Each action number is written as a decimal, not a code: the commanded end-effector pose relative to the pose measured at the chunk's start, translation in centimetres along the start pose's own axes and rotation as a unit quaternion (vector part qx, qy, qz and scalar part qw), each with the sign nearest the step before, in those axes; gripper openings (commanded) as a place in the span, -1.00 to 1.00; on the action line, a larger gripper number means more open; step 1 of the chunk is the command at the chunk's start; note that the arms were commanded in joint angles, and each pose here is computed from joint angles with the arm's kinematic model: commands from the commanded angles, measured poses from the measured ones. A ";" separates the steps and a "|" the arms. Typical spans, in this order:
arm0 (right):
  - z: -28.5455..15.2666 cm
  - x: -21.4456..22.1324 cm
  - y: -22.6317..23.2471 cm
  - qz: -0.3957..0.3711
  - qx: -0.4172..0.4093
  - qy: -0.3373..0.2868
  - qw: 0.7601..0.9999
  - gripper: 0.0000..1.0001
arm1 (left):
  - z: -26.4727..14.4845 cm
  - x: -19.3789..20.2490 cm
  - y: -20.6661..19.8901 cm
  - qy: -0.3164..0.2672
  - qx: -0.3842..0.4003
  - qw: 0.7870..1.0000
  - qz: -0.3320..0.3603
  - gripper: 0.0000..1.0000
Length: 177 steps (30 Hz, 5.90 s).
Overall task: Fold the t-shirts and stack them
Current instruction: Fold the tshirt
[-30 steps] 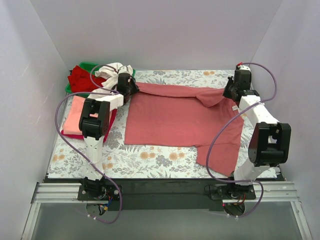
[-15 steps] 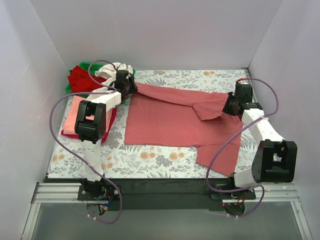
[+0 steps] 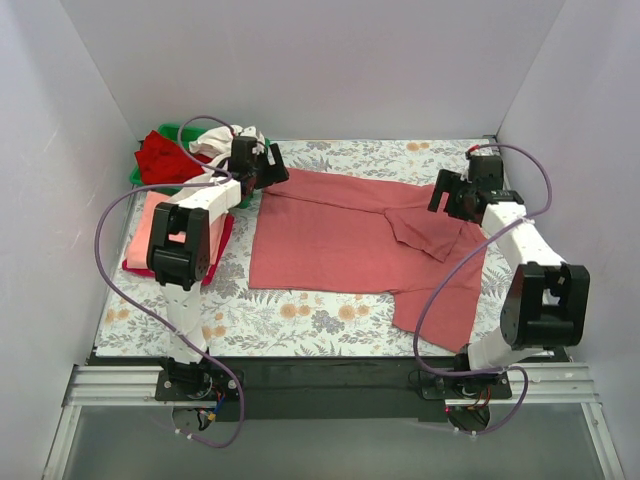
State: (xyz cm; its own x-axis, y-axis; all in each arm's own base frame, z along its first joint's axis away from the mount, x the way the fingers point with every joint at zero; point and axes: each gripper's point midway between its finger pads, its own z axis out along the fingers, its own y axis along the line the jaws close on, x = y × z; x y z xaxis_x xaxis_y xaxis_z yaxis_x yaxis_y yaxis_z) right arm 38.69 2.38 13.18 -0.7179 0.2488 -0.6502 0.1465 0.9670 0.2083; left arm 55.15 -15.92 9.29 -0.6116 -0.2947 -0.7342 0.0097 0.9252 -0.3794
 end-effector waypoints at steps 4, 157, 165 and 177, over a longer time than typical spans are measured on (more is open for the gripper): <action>4.3 -4.1 -0.7 0.007 0.011 -0.002 1.000 0.97 | 0.0 -1.4 -4.2 -0.005 0.055 0.998 0.011 0.69; -3.5 18.3 -8.4 0.243 0.094 -0.011 0.965 -0.97 | -16.9 18.4 0.7 0.017 -0.107 0.985 -0.134 -1.00; -4.7 13.9 -6.9 0.192 0.046 -0.056 0.979 -0.97 | -16.6 17.6 -1.1 0.032 -0.075 0.987 -0.137 -1.00; -5.3 7.1 -4.1 0.168 -0.009 -0.066 0.984 -0.97 | -15.1 14.5 -1.9 0.027 -0.086 0.988 -0.128 -1.00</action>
State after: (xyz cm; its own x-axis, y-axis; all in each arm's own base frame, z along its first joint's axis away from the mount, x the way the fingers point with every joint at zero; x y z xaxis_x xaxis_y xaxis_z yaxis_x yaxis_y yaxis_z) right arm 27.14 -0.35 8.68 -0.5605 0.5853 -0.5859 0.4155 0.8107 0.4124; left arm 33.27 -18.59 7.16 -0.6212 -0.5307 -0.5766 -0.2829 0.8381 -0.4665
